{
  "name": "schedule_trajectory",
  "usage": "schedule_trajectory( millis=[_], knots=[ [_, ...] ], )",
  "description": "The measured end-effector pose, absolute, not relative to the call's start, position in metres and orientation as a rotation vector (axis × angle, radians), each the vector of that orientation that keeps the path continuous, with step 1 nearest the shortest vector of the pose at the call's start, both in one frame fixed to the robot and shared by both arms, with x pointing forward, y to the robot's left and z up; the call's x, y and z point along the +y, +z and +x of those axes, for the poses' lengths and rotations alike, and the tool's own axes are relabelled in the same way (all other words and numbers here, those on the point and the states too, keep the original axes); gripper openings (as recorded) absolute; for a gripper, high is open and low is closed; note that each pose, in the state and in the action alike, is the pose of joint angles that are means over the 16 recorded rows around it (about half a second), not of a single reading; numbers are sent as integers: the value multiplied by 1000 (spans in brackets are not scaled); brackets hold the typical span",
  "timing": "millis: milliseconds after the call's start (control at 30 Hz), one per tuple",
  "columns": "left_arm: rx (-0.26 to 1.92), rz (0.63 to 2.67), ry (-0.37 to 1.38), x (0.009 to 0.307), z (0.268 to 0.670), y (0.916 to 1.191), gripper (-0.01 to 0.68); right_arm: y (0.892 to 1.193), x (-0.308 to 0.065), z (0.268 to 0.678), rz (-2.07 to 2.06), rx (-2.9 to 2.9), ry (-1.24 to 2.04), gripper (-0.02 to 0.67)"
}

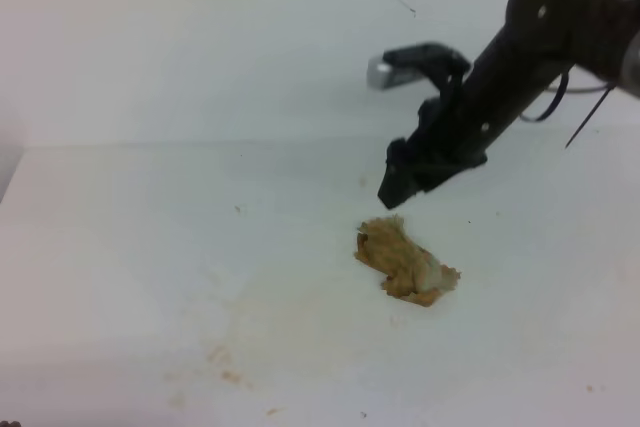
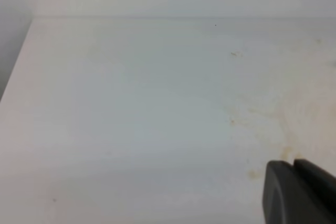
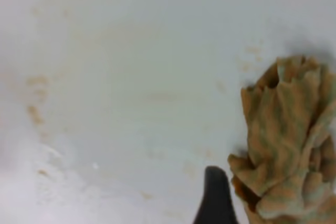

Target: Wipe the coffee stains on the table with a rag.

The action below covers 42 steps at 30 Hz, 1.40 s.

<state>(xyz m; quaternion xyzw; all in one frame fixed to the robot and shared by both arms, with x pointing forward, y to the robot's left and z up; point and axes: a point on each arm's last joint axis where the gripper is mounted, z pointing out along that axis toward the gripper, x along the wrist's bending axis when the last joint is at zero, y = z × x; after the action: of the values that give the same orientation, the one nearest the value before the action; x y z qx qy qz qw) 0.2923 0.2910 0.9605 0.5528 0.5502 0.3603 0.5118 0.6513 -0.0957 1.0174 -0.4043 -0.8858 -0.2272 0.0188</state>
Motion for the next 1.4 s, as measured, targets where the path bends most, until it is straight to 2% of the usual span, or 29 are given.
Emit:
schedule_trajectory(
  millis=[133,333,500,600,800,1067,1400],
  knots=[
    [1324,1330,867,291,292,961,-3,1055,-100,643,-1236,-2786,-765,402],
    [1324,1330,867,291,292,961,-3,1104,-111,620,-1231,-2840,-826,231],
    [1324,1330,867,291,292,961,-3,1126,-126,594,-1262,-2882,-852,89],
    [1324,1330,867,291,292,961,-3,1132,-136,576,-1295,-2908,-886,33],
    [1324,1331,866,291,292,960,-3,1125,-159,532,-1369,-2950,-1007,7],
    [1326,1332,865,291,292,960,-3,1090,-188,473,-1483,-2960,-1185,3],
    [1326,1333,865,291,292,960,-3,1055,-204,433,-1505,-2919,-1063,2]
  ],
)
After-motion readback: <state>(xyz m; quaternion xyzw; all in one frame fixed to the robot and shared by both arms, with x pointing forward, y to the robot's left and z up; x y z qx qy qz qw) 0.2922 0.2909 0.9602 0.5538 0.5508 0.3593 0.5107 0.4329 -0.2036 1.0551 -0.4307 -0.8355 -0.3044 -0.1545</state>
